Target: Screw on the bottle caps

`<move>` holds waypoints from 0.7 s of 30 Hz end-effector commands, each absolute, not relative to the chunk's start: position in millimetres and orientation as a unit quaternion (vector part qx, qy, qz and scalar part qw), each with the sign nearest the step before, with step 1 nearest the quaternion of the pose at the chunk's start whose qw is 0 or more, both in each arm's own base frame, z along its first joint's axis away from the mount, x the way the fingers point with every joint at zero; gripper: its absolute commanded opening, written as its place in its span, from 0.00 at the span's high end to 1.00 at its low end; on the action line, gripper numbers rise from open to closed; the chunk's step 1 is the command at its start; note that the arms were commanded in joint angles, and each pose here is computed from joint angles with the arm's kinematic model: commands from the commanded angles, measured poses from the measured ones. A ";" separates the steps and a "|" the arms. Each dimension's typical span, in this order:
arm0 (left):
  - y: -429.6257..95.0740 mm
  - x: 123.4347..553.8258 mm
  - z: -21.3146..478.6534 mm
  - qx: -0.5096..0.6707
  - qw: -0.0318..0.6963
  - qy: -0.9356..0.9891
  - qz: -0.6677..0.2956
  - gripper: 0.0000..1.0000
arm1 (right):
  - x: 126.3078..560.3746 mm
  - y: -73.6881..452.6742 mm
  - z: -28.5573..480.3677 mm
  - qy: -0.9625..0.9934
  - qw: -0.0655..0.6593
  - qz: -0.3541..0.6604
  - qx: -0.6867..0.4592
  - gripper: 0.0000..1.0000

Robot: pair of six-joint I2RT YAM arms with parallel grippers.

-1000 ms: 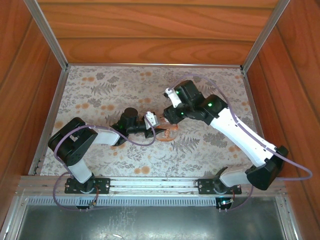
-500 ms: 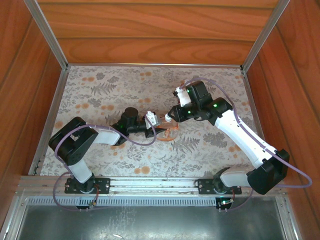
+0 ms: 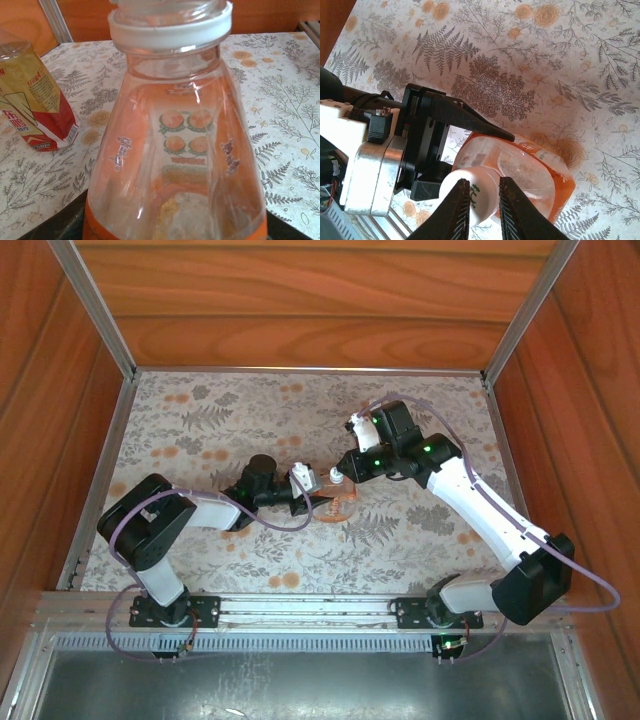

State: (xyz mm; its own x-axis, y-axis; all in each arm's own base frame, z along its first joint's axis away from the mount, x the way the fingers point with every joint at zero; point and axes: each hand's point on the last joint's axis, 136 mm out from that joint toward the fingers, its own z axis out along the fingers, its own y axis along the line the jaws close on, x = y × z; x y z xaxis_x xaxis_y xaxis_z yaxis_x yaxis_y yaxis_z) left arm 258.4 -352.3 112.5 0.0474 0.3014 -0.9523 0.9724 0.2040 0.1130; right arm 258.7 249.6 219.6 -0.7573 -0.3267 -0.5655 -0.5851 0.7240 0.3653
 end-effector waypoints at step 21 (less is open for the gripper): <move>-330.6 240.0 41.7 0.528 0.373 0.686 -0.333 0.46 | 242.3 251.3 212.8 0.894 0.209 0.302 -0.256 0.63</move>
State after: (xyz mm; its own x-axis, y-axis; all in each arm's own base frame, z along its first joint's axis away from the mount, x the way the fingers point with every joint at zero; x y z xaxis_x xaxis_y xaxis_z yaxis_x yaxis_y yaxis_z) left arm 258.5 -353.0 112.5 0.0432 0.3039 -0.9517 0.9737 0.2007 0.1083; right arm 250.0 252.0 216.3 -0.7687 -0.3235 -0.5517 -0.5882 0.6965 0.4110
